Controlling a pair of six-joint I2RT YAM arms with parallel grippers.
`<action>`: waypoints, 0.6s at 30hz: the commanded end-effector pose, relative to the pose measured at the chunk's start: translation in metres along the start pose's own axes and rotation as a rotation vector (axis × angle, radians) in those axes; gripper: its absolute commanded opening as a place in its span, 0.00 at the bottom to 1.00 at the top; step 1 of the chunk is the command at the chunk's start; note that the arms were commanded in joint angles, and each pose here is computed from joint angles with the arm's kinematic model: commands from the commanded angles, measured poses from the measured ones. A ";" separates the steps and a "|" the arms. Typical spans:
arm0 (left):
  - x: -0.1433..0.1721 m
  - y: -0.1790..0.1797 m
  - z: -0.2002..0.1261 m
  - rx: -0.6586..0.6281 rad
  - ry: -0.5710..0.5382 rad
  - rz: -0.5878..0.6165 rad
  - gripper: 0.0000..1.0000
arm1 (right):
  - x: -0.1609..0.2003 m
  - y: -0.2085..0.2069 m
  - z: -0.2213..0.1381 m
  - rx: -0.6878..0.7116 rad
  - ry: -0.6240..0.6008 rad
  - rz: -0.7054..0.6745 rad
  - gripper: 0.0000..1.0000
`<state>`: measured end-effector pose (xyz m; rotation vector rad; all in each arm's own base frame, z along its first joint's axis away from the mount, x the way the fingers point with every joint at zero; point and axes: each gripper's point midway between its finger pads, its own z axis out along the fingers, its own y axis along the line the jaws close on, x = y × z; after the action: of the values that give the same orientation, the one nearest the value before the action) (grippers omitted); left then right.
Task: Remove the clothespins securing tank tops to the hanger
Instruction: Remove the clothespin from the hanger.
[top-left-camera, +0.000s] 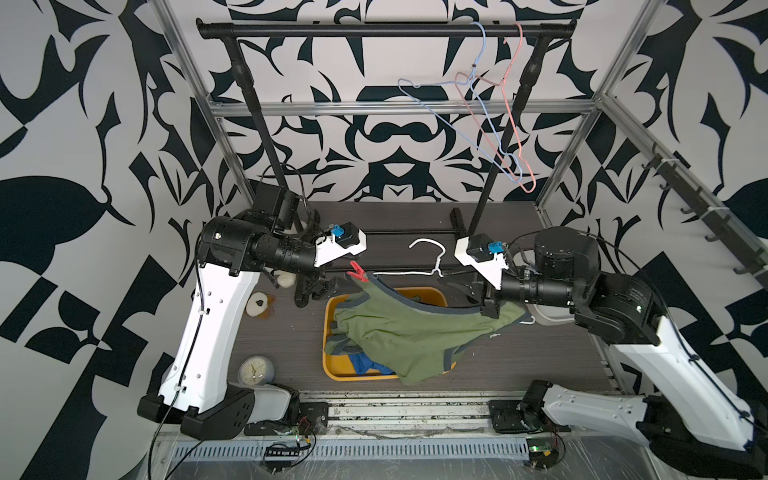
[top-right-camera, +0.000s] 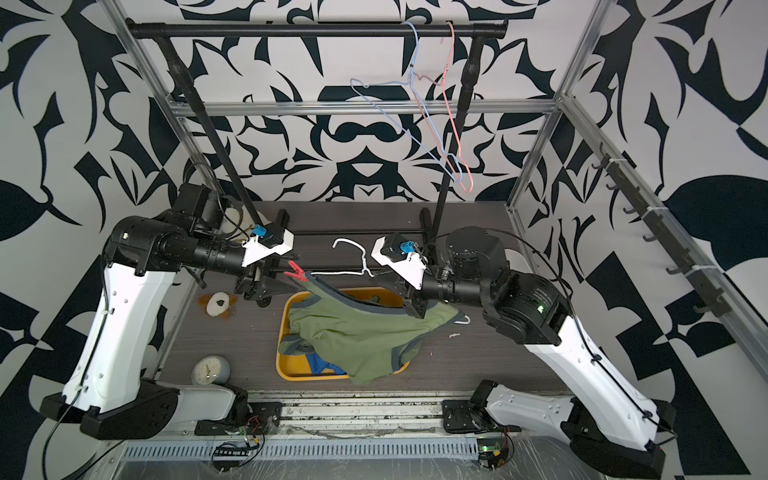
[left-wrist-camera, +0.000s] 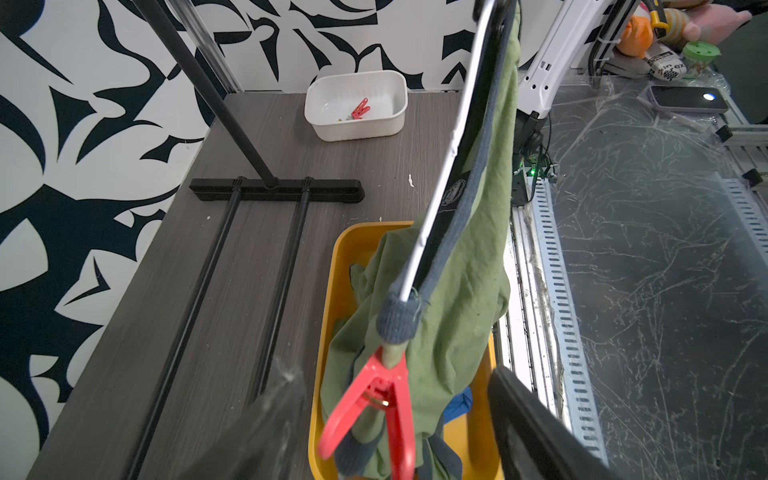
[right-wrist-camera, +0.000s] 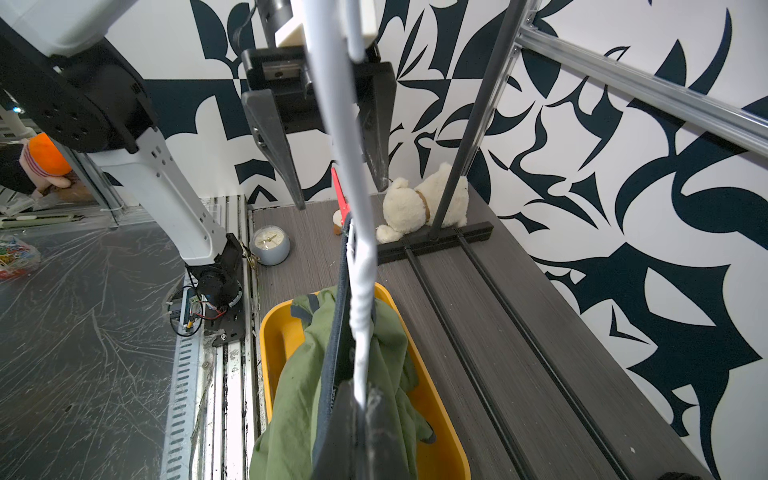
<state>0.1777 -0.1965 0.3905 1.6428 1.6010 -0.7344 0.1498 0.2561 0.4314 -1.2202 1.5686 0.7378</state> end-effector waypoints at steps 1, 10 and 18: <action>0.003 -0.007 0.000 0.012 0.003 -0.020 0.65 | -0.024 0.000 -0.017 0.023 -0.082 -0.036 0.00; 0.004 -0.005 0.000 0.003 0.006 -0.025 0.47 | -0.025 -0.001 -0.020 0.033 -0.086 -0.038 0.00; 0.002 -0.004 0.000 0.001 0.001 -0.026 0.37 | -0.025 -0.002 -0.018 0.036 -0.080 -0.038 0.00</action>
<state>0.1795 -0.1958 0.3878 1.6277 1.6246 -0.7304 0.1503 0.2547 0.4300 -1.2190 1.5776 0.7293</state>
